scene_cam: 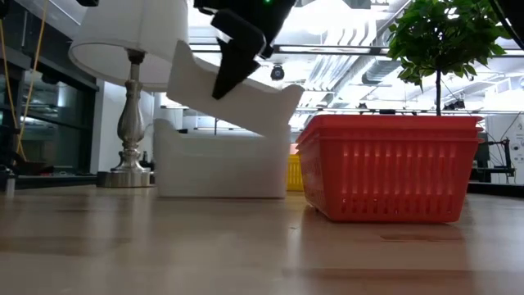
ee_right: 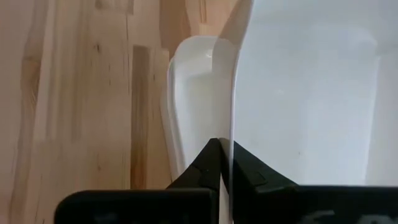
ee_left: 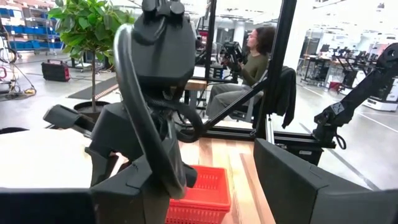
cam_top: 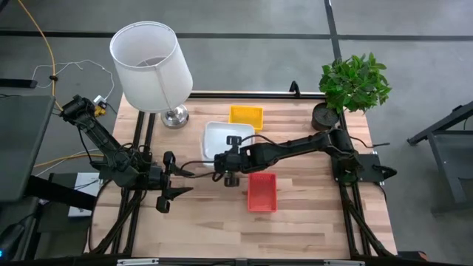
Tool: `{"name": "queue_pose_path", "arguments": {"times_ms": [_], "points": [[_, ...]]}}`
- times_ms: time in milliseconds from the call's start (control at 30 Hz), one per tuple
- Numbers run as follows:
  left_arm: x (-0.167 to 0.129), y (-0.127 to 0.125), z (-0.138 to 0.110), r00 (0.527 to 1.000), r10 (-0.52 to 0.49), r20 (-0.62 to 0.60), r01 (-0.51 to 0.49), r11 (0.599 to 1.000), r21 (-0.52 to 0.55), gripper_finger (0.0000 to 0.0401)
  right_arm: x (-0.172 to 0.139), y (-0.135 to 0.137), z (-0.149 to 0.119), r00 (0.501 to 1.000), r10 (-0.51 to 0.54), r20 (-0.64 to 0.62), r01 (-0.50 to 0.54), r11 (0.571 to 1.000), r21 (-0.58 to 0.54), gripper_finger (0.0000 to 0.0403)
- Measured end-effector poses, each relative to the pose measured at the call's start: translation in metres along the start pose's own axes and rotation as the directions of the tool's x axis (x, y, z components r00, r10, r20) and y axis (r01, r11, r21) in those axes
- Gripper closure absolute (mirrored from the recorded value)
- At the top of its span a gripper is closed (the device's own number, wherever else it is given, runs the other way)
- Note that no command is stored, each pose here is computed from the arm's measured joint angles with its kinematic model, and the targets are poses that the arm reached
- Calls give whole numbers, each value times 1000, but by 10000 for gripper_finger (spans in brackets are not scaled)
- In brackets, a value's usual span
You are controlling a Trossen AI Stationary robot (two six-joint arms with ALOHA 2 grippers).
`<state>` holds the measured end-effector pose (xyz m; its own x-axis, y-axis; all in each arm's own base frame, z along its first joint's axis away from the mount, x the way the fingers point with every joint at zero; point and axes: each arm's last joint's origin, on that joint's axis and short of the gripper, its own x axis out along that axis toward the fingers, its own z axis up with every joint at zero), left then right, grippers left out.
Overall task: Stack baskets by color
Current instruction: Stack the bottom white bin on the top white bin
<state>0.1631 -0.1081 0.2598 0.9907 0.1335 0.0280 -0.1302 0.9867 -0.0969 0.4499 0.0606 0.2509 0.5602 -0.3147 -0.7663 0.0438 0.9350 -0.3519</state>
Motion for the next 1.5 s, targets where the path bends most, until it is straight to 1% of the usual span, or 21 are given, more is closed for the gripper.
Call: {"name": "queue_pose_path", "arguments": {"times_ms": [300, 467, 533, 633, 767, 833, 933, 1033, 1333, 1400, 1500], "points": [[0, 0, 0, 1000, 0, 0, 0, 1000, 0, 197, 0, 1, -8, 997, 15, -77, -18, 999, -33, 403], [0, 0, 0, 1000, 1, 0, -1, 1000, 0, 197, -3, 2, -6, 989, 124, -80, -129, 989, -65, 403], [0, 0, 0, 1000, 1, 0, -1, 1000, 0, 197, -2, 0, -7, 985, 149, -87, -154, 986, -64, 403], [0, 0, 0, 1000, 1, 0, -1, 1000, 0, 197, 0, -5, -9, 984, 149, -102, -155, 986, -56, 403], [0, 0, 0, 1000, 3, 0, -3, 1000, 0, 197, 5, -16, -11, 982, 138, -128, -138, 990, 10, 403], [0, 0, 0, 1000, 3, 0, -3, 1000, 0, 197, 6, -21, -13, 979, 144, -143, -142, 990, 25, 403], [0, 0, 0, 1000, 3, -1, -3, 1000, 1, 197, 8, -26, -15, 975, 159, -156, -155, 987, 37, 403], [0, 0, 0, 1000, 2, -2, -2, 1000, 2, 197, 9, -28, -15, 968, 197, -157, -192, 980, 48, 403], [0, 0, 0, 1000, 2, -2, -2, 1000, 2, 197, 10, -31, -16, 970, 185, -160, -179, 983, 50, 402], [0, 0, 0, 1000, 2, -2, -2, 1000, 3, 197, 10, -31, -16, 969, 185, -161, -179, 982, 53, 398], [0, 0, 0, 1000, 2, -2, -2, 1000, 3, 197, 10, -30, -16, 970, 180, -163, -172, 983, 66, 372]]}}
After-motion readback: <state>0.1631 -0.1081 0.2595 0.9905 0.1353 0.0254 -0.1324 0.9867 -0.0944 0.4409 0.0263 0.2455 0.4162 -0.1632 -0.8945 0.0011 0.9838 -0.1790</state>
